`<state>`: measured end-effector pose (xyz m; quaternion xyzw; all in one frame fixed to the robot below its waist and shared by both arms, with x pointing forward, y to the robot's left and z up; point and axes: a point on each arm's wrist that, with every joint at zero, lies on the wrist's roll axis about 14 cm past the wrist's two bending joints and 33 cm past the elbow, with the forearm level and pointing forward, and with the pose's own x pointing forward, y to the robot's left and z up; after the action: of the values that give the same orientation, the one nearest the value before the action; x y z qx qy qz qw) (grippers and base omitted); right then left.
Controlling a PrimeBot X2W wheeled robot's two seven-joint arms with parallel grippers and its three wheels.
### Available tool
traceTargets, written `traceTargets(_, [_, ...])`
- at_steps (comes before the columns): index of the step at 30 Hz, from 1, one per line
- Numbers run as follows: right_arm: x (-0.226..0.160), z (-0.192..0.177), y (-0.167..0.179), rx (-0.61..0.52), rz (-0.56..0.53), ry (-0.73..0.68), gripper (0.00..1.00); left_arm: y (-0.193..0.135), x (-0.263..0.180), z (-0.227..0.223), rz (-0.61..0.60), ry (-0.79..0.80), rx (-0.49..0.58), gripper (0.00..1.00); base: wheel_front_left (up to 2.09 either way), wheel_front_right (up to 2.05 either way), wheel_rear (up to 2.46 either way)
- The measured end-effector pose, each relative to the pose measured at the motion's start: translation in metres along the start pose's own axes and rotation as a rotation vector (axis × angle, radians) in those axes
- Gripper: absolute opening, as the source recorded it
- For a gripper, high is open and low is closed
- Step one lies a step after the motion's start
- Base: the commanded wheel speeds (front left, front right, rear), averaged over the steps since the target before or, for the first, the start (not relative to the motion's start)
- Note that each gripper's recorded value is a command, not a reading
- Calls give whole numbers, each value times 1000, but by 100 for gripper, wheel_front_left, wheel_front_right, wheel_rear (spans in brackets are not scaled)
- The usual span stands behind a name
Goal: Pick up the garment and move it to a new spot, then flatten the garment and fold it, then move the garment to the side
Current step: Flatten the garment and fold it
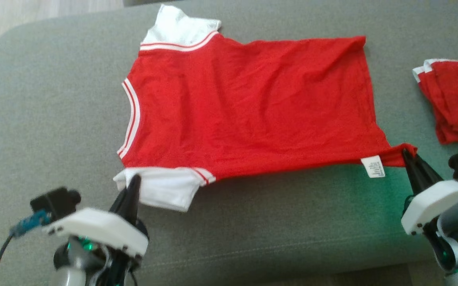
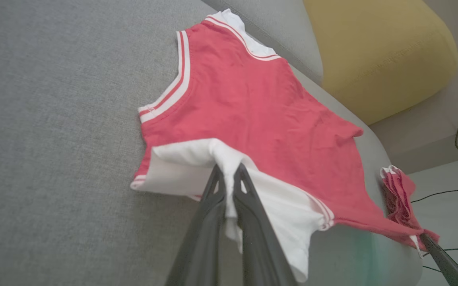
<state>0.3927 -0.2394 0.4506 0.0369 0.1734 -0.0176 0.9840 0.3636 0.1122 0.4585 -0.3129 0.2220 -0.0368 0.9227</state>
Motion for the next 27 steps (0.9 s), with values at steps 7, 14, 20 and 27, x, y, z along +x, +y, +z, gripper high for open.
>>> traceTargets(7, [36, 1, 4, -10, 7, 15, 0, -13, 54, 16, -30, -32, 40, 0, 0, 0, 0])
traceTargets(14, [68, 3, 7, -21, 17, 8, 0, -8, 89, 15, -21, -22, 78, 0, 0, 0, 0])
traceTargets(20, [92, -1, 11, -37, 32, 23, 6, -3, 112, 12, -30, -11, 125, 15, 0, 0, 0])
traceTargets(27, [99, 3, 16, -46, 41, -23, 100, 3, 116, 14, -20, -40, 135, 100, 0, 0, 0])
